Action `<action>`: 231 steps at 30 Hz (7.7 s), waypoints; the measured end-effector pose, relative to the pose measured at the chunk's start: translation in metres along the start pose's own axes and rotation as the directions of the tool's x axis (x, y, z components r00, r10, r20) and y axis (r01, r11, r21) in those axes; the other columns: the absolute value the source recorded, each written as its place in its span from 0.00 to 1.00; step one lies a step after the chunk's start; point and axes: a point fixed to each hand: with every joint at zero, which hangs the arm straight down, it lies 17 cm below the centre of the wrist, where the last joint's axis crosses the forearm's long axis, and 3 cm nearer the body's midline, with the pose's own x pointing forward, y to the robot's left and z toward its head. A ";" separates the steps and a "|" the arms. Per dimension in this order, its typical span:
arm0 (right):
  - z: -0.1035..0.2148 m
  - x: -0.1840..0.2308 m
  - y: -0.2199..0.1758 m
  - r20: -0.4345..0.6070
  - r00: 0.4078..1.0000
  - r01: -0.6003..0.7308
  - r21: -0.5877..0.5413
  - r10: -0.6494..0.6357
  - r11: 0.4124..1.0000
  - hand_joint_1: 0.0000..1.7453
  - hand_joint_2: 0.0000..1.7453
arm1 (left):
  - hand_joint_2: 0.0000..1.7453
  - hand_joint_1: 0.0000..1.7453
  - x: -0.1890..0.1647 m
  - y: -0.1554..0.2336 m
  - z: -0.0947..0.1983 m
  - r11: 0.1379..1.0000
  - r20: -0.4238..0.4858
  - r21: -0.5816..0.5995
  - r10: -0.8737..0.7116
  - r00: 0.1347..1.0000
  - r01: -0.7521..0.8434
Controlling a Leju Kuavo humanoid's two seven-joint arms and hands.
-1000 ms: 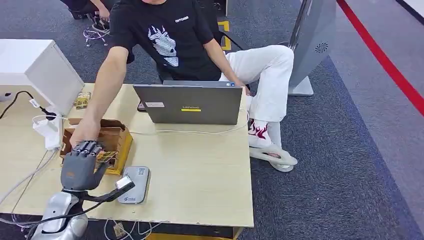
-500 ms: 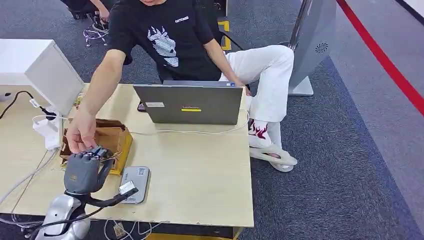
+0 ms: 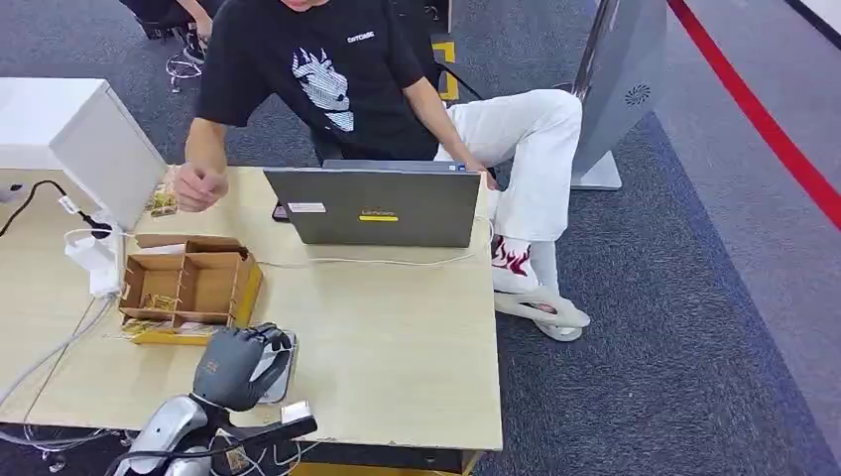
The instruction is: Pass the card to the sensor for recognition and then transmit it.
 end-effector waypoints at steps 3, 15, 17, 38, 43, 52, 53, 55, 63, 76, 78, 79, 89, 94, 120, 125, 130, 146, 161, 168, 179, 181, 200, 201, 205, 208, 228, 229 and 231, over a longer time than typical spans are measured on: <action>0.000 0.000 0.000 -0.001 1.000 0.002 0.000 -0.002 1.000 0.00 1.00 | 1.00 1.00 -0.001 -0.009 0.002 0.999 0.000 -0.046 0.003 1.000 -0.003; 0.000 -0.001 -0.001 -0.001 1.000 -0.009 0.000 0.009 1.000 0.00 1.00 | 1.00 1.00 -0.021 -0.047 0.024 0.978 -0.028 -0.208 -0.022 0.999 0.016; 0.000 -0.001 -0.001 -0.001 1.000 -0.009 0.000 0.009 1.000 0.00 1.00 | 1.00 1.00 -0.023 -0.047 0.024 0.977 -0.030 -0.212 -0.025 0.999 0.018; 0.000 -0.002 -0.003 0.006 0.999 -0.038 -0.006 0.038 0.999 0.00 1.00 | 1.00 1.00 0.000 0.044 -0.009 0.977 0.052 0.178 -0.130 0.990 0.119; 0.000 -0.002 -0.003 0.008 0.999 -0.053 -0.007 0.053 0.999 0.00 1.00 | 1.00 1.00 -0.010 0.081 -0.023 0.950 0.041 0.277 -0.162 0.986 0.145; 0.000 -0.001 -0.001 0.012 0.995 -0.097 -0.002 0.097 0.995 0.00 1.00 | 1.00 1.00 -0.056 0.139 -0.062 0.873 -0.052 0.326 -0.367 0.929 0.363; 0.000 -0.001 -0.001 0.012 0.995 -0.103 0.002 0.103 0.995 0.00 1.00 | 1.00 1.00 -0.067 0.143 -0.067 0.866 -0.067 0.311 -0.390 0.918 0.391; 0.000 -0.001 0.000 0.013 0.994 -0.105 0.005 0.105 0.994 0.00 1.00 | 1.00 1.00 -0.081 0.146 -0.071 0.854 -0.083 0.289 -0.427 0.900 0.432; 0.000 0.001 0.000 0.016 0.993 -0.114 0.005 0.114 0.993 0.00 1.00 | 1.00 0.94 -0.118 0.144 -0.077 0.846 -0.136 0.219 -0.468 0.873 0.487; 0.000 0.002 0.000 0.017 0.995 -0.102 0.002 0.102 0.995 0.00 1.00 | 1.00 0.00 -0.120 0.124 -0.059 0.856 -0.147 0.219 -0.446 0.883 0.468; 0.000 0.003 0.000 0.017 0.995 -0.098 0.002 0.098 0.995 0.00 1.00 | 1.00 0.00 -0.119 0.119 -0.056 0.860 -0.146 0.211 -0.442 0.885 0.465; 0.000 0.003 0.000 0.017 0.995 -0.097 0.002 0.097 0.995 0.00 1.00 | 1.00 0.00 -0.119 0.118 -0.055 0.862 -0.147 0.211 -0.438 0.887 0.461; 0.000 0.001 -0.001 0.012 0.998 -0.066 -0.010 0.066 0.998 0.00 1.00 | 1.00 0.00 -0.046 0.090 -0.022 0.912 -0.016 0.292 -0.296 0.955 0.288; 0.000 -0.001 0.000 0.009 0.999 -0.050 -0.007 0.050 0.999 0.00 1.00 | 1.00 0.00 -0.022 0.081 -0.009 0.923 0.007 0.304 -0.250 0.968 0.236; 0.000 -0.007 0.002 0.001 1.000 0.002 -0.008 -0.002 1.000 0.00 1.00 | 1.00 0.00 -0.053 0.059 0.036 0.931 -0.125 0.198 -0.288 0.950 0.308; 0.000 -0.007 0.002 -0.001 1.000 -0.003 -0.009 0.003 1.000 0.00 1.00 | 1.00 0.00 -0.103 0.058 0.047 0.922 -0.204 0.136 -0.333 0.921 0.363; 0.000 -0.008 0.001 -0.001 1.000 -0.008 -0.010 0.008 1.000 0.00 1.00 | 1.00 0.00 -0.129 0.053 0.053 0.919 -0.250 0.093 -0.350 0.903 0.382; 0.000 -0.009 0.001 -0.005 1.000 -0.016 -0.010 0.016 1.000 0.00 1.00 | 1.00 0.00 -0.131 0.049 0.048 0.914 -0.248 0.081 -0.369 0.896 0.398; 0.000 -0.008 0.001 0.000 1.000 -0.025 -0.009 0.025 1.000 0.00 1.00 | 1.00 1.00 -0.131 0.049 0.040 0.914 -0.254 0.088 -0.364 0.896 0.396; 0.000 -0.008 0.001 0.000 1.000 -0.023 -0.009 0.023 1.000 0.00 1.00 | 1.00 1.00 -0.136 0.048 0.043 0.921 -0.278 0.087 -0.343 0.897 0.379; 0.000 -0.009 0.000 -0.001 1.000 -0.012 -0.011 0.012 1.000 0.00 1.00 | 1.00 1.00 -0.142 0.048 0.047 0.924 -0.297 0.085 -0.333 0.895 0.372; 0.000 -0.009 0.000 -0.002 1.000 -0.017 -0.011 0.017 1.000 0.00 1.00 | 1.00 1.00 -0.139 0.047 0.045 0.921 -0.276 0.080 -0.347 0.896 0.381; 0.000 -0.010 -0.002 -0.003 1.000 -0.030 -0.015 0.030 0.999 0.00 1.00 | 1.00 1.00 -0.076 0.149 0.025 0.812 -0.195 0.392 -0.386 0.902 0.432; 0.000 -0.010 -0.001 -0.002 0.999 -0.033 -0.015 0.033 0.999 0.00 1.00 | 1.00 1.00 -0.079 0.155 0.025 0.806 -0.200 0.399 -0.388 0.899 0.437; 0.000 -0.007 -0.001 0.002 0.999 -0.041 -0.014 0.041 0.999 0.00 1.00 | 1.00 1.00 -0.085 0.171 0.020 0.782 -0.206 0.416 -0.416 0.885 0.465; 0.000 -0.006 -0.001 0.004 0.999 -0.048 -0.014 0.048 0.999 0.00 1.00 | 1.00 1.00 -0.086 0.175 0.017 0.773 -0.211 0.417 -0.429 0.879 0.477; 0.000 -0.005 0.000 0.006 0.999 -0.054 -0.014 0.054 0.998 0.00 1.00 | 1.00 0.00 -0.085 0.182 0.012 0.764 -0.205 0.435 -0.431 0.879 0.477; 0.000 -0.005 0.000 0.006 0.999 -0.054 -0.014 0.054 0.998 0.00 1.00 | 1.00 0.00 -0.085 0.182 0.012 0.764 -0.205 0.435 -0.431 0.879 0.477; 0.000 -0.005 0.000 0.006 0.999 -0.054 -0.014 0.054 0.998 0.00 1.00 | 1.00 0.00 -0.085 0.182 0.012 0.764 -0.205 0.435 -0.430 0.879 0.476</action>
